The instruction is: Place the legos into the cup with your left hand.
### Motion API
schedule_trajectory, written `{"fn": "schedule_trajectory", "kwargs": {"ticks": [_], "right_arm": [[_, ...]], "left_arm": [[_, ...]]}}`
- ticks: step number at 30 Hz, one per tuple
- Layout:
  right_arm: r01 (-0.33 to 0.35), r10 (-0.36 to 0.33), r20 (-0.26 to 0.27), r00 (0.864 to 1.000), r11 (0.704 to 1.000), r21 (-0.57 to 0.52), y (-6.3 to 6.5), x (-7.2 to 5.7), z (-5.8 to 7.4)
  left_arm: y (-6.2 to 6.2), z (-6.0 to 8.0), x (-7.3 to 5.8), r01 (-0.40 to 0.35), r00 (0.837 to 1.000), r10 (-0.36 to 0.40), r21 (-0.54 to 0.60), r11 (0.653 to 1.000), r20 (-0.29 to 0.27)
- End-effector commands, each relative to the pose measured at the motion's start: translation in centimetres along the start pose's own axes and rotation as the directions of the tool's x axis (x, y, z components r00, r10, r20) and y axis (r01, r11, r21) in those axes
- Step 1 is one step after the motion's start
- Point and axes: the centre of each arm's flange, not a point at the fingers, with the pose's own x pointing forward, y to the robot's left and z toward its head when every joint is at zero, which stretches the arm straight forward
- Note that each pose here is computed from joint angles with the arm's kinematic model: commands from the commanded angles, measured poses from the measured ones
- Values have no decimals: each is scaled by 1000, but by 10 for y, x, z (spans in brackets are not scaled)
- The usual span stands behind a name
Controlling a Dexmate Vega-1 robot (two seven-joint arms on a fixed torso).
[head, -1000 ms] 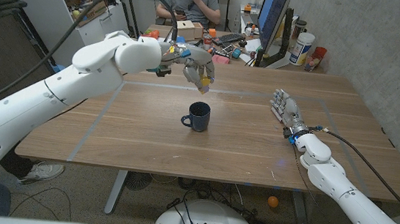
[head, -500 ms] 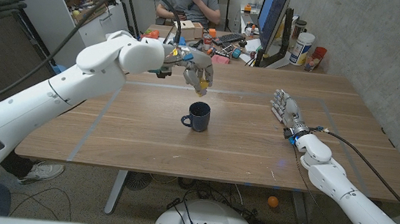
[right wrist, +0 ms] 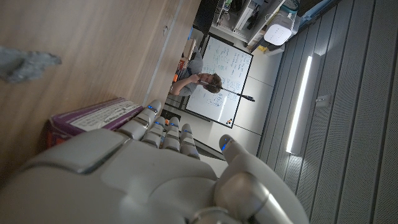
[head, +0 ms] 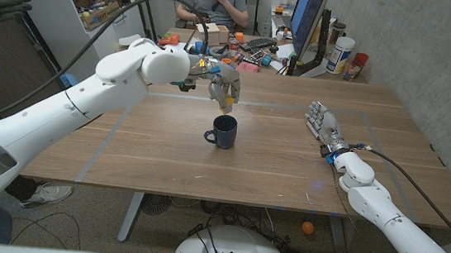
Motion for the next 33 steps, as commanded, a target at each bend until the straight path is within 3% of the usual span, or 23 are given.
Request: {"fn": "schedule_trajectory", "kwargs": {"ticks": [1, 20, 33], "right_arm": [[6, -6, -9, 1000, 1000, 4, -1, 2, -4], [10, -10, -15, 1000, 1000, 6, -4, 7, -6], [14, -13, -22, 1000, 1000, 10, -7, 11, -10]], "left_arm": [[-10, 2, 14, 48, 998, -48, -5, 999, 31], [-21, 4, 24, 100, 994, -100, -5, 995, 46], [-30, 0, 31, 136, 991, -136, 35, 990, 2]]}}
